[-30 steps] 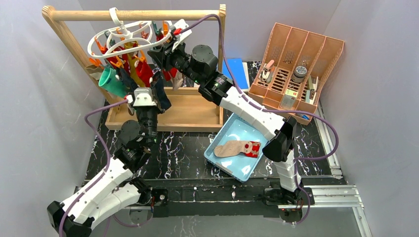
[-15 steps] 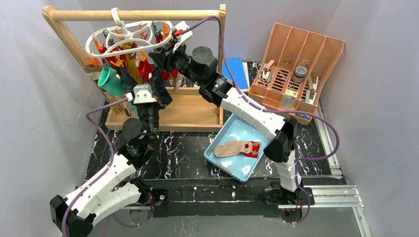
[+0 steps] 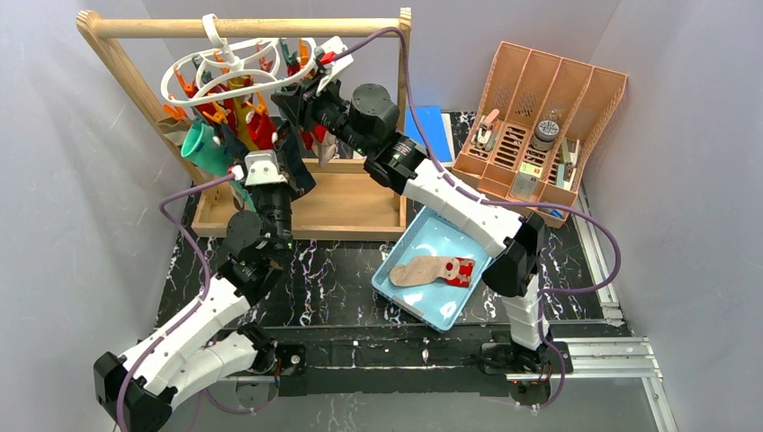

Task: Clip the socks to the hanger
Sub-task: Clamp the sock onto the hanger.

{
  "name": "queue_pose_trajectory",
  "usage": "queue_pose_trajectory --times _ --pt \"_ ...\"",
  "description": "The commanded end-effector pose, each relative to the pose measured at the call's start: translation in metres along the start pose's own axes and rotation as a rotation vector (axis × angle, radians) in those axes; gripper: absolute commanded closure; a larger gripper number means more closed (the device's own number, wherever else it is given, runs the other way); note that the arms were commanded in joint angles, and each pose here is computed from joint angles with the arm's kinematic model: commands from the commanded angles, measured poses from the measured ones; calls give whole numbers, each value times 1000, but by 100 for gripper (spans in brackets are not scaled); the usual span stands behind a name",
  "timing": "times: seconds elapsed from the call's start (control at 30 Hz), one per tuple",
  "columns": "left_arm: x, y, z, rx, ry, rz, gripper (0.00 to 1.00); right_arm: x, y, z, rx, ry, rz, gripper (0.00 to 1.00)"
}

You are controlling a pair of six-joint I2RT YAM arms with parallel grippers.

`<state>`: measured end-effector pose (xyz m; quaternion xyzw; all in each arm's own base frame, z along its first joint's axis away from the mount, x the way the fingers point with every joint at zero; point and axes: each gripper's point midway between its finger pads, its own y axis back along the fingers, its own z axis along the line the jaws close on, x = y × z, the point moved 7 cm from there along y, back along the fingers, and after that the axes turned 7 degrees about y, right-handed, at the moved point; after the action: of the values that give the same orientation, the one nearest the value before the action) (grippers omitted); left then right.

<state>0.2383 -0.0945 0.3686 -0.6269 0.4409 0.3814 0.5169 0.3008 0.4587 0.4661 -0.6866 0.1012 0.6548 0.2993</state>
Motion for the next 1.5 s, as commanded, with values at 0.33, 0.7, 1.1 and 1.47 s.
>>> queue_pose_trajectory --times 0.33,0.7,1.1,1.47 --pt "-22 -15 4 23 196 -56 100 -41 14 3 -5 -21 -93 99" --pt "-23 -18 0 79 245 -56 100 -39 17 3 -9 -20 -88 99" --pt "-23 -19 2 54 239 -46 100 -40 17 3 -3 -24 -86 99" --pt "-15 -17 9 6 196 -13 100 -42 15 3 1 -24 -87 99"
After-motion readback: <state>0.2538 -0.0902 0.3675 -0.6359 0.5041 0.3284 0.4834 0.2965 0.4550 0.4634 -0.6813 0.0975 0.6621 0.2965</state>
